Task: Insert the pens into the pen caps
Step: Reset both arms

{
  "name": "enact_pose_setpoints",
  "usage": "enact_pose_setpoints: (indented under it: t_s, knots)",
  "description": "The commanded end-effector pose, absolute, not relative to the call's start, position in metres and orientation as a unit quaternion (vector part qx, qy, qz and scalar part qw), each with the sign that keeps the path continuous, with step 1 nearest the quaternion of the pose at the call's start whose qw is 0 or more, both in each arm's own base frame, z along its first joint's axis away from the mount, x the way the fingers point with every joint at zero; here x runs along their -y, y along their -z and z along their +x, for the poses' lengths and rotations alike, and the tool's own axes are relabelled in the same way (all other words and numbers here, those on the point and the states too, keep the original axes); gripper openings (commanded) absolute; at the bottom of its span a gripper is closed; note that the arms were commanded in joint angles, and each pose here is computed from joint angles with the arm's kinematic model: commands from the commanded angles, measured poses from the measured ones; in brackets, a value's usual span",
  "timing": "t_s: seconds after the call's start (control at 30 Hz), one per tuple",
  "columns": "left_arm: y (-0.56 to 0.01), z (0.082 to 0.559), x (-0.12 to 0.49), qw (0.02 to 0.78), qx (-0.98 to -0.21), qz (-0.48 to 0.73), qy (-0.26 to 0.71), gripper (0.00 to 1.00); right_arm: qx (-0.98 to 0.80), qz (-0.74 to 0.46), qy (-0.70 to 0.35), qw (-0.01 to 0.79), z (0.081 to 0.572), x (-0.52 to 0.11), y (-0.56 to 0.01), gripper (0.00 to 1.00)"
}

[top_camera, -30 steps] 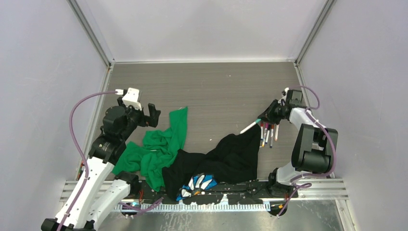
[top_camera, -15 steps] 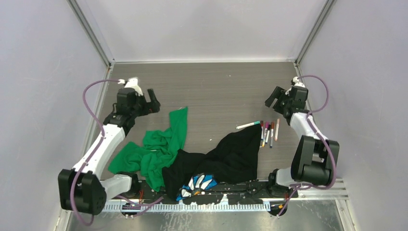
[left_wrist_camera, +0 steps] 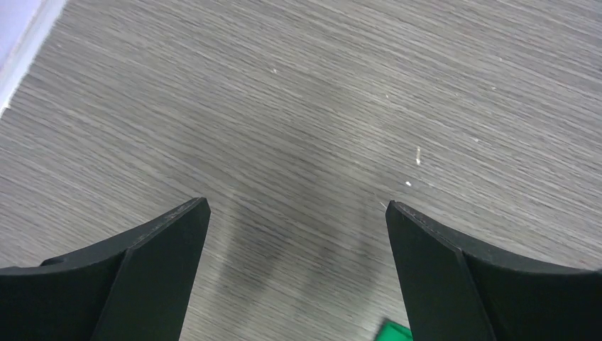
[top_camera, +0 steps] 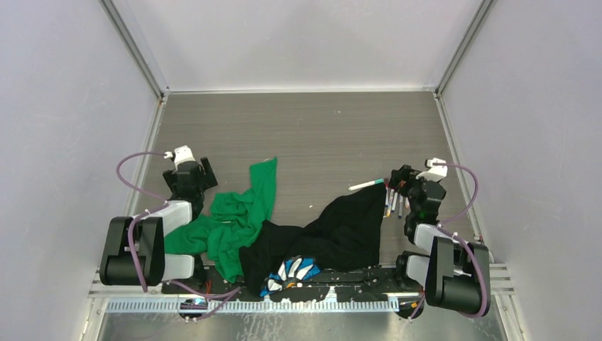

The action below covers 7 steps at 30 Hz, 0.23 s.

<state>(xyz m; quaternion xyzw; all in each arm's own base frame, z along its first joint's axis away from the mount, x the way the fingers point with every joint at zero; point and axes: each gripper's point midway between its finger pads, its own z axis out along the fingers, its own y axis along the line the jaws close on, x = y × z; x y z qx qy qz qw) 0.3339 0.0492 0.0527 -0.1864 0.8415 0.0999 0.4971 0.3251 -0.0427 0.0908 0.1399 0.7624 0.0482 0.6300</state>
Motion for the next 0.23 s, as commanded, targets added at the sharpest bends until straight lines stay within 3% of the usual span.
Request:
enact_pose_setpoints:
  t_s: [0.0, 0.2]
  knots:
    - [-0.11, 0.36, -0.064, 0.605, -0.76, -0.204, -0.122, 0.98, -0.687, 0.125, -0.019, 0.715, 0.341, 0.055, -0.152, 0.84]
    - [-0.109, 0.361, -0.064, 0.608, -0.755, -0.213, -0.118, 0.98, -0.697, 0.143, -0.014, 0.702, 0.344, 0.058, -0.138, 0.84]
